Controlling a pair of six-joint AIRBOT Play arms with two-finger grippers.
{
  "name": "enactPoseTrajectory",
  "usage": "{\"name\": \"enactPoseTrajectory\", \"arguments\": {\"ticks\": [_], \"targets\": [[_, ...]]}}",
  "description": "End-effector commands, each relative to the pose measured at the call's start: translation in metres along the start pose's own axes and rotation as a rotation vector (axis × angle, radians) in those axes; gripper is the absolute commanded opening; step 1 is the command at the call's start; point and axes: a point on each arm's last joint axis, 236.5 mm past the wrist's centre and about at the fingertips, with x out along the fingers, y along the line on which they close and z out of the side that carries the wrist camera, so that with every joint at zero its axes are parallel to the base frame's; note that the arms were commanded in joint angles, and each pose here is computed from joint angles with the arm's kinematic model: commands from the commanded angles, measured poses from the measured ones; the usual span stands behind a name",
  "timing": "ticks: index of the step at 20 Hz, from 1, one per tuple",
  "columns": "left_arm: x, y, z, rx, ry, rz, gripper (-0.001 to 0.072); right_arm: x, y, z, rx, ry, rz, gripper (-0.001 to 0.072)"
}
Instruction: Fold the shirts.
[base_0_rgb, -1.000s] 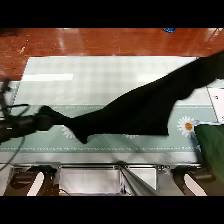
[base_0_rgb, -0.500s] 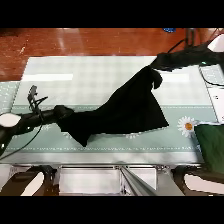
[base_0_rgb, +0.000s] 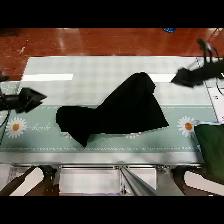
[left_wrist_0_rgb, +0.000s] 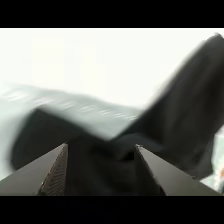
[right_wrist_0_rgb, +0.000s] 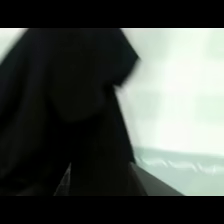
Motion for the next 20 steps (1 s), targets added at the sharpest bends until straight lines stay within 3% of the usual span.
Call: {"name": "enactPoseTrajectory", "arguments": {"ticks": [1, 7, 11, 15, 16, 17, 18, 20], "targets": [[0.010, 0.053, -0.048, -0.139, 0.113, 0.078, 0.0505, 0.009, -0.030, -0.068, 0.154, -0.027, 0.020, 0.0406], [0.042, 0.090, -0.110, -0.286, 0.270, 0.119, 0.0505, 0.017, -0.018, -0.154, 0.187, -0.023, 0.064, 0.0406], [0.065, 0.074, -0.105, -0.300, 0.263, 0.064, 0.0505, 0.011, -0.003, -0.149, 0.209, -0.058, 0.119, 0.0406], [0.094, 0.058, -0.118, -0.264, 0.327, 0.090, 0.0503, -0.010, 0.013, -0.103, 0.283, -0.217, 0.225, 0.0406], [0.098, 0.053, -0.117, -0.250, 0.336, 0.090, 0.0476, -0.021, 0.002, -0.091, 0.316, -0.266, 0.215, 0.0406], [0.100, 0.049, -0.115, -0.229, 0.343, 0.088, 0.0305, -0.029, -0.016, -0.086, 0.346, -0.303, 0.182, 0.0406], [0.101, 0.044, -0.110, -0.203, 0.341, 0.083, 0.0050, -0.034, -0.042, -0.088, 0.381, -0.321, 0.123, 0.0406], [0.099, 0.034, -0.098, -0.179, 0.324, 0.061, 0.0016, -0.031, -0.096, -0.117, 0.493, -0.287, -0.026, 0.0406]]}}
